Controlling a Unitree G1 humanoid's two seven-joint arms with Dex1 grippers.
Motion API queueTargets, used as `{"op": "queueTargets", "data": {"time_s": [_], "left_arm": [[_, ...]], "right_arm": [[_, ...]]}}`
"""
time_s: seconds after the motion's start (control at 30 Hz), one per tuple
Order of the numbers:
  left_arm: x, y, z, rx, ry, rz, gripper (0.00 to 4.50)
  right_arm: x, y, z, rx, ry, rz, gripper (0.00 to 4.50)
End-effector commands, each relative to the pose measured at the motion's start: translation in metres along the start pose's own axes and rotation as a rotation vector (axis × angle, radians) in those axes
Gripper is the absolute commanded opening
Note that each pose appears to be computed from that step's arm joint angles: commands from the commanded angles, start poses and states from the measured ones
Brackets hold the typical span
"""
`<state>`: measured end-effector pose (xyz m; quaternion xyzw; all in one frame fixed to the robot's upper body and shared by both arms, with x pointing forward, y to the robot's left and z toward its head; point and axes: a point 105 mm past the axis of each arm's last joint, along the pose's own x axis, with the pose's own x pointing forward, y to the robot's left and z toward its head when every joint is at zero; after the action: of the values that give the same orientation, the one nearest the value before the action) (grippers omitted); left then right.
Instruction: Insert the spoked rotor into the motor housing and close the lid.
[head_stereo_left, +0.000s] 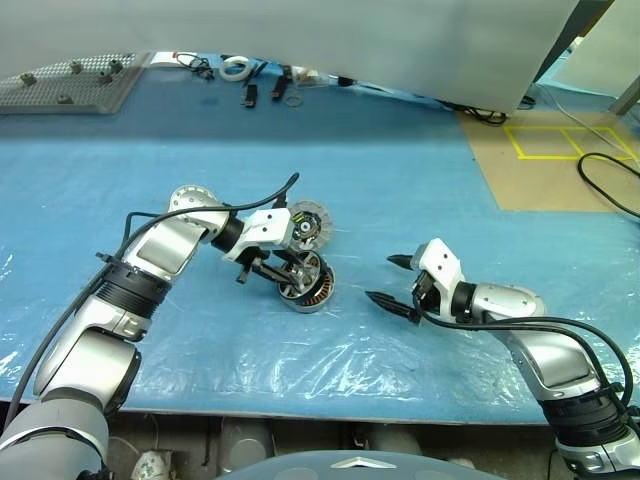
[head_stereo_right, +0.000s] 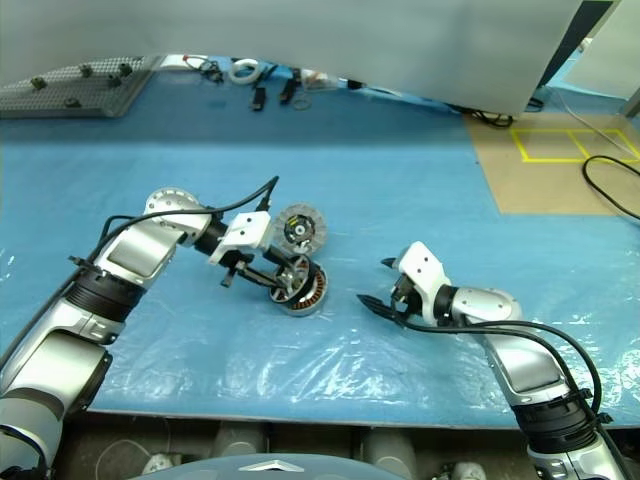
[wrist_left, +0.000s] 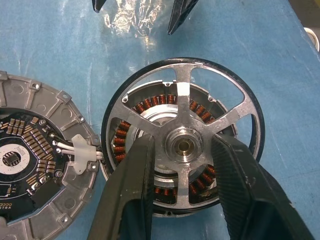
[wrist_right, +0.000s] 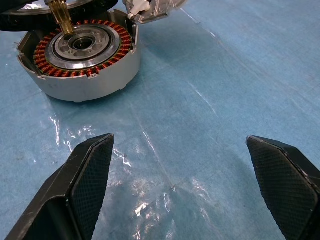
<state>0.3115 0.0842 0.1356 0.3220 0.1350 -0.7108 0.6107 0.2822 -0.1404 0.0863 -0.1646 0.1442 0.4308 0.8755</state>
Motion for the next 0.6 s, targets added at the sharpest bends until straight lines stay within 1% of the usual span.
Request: {"op": "queueTargets", "data": {"time_s": [0.03,0.2,0.6], "left_arm": [[-0.0027,0.0021,0.0088,0.031,-0.014,0.006,1.38],[-0.005,0.0006,0.0054,0.031,0.007,-0.005,1.38],[-0.0103,0.0059,0.0075,0.05,0.033,0.013,1.38]], "right_arm": [[-0.0014,0.0022,0.0128,-0.043,-0.037,-0.001,4.5],[-0.002,0.0018,0.0119,-0.045,-0.034,0.0,4.5],[0.0009,0.003,0.0147,-0.046,-0.039,0.005,4.5]]}}
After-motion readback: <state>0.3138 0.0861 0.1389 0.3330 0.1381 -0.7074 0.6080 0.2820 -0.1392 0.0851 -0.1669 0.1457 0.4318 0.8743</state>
